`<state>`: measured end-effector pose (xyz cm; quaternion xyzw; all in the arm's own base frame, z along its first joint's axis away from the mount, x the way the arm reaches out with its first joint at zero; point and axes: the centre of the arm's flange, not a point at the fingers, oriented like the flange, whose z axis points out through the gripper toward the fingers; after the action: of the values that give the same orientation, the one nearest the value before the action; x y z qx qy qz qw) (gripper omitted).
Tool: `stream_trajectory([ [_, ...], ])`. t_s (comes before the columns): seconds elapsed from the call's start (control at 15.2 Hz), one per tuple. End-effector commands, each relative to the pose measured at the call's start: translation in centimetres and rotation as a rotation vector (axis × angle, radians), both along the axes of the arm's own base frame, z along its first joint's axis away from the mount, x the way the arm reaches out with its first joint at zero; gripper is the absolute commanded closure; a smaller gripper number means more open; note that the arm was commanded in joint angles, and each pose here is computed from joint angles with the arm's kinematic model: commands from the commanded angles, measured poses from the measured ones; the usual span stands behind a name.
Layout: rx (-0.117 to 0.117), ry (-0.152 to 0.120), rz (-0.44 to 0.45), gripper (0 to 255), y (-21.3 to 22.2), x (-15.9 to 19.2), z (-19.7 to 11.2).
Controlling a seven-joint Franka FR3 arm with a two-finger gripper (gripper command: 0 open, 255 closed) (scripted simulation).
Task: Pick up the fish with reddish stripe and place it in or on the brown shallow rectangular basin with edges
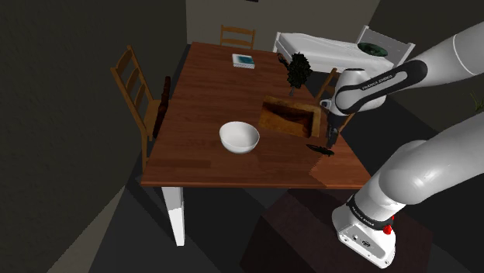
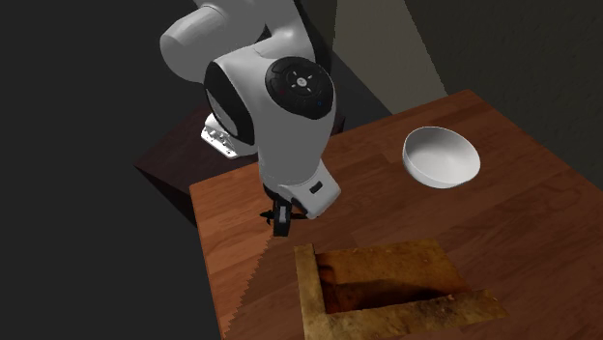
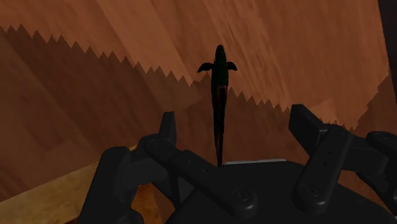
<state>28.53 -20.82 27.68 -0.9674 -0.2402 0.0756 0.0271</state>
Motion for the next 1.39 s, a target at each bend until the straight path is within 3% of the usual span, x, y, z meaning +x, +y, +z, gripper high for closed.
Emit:
stream_trajectory([
  [0.0, 0.000, 0.000, 0.008, 0, -0.2, 0.0, -1.1],
  [0.33, 0.000, 0.000, 0.008, 0, -0.2, -0.5, -4.0],
  [0.86, 0.000, 0.000, 0.008, 0, -0.2, -0.5, -4.0],
  [0.92, 0.000, 0.000, 0.008, 255, -0.2, -0.5, -4.0],
  [1.32, 0.000, 0.000, 0.008, 255, -0.2, -0.5, -4.0],
])
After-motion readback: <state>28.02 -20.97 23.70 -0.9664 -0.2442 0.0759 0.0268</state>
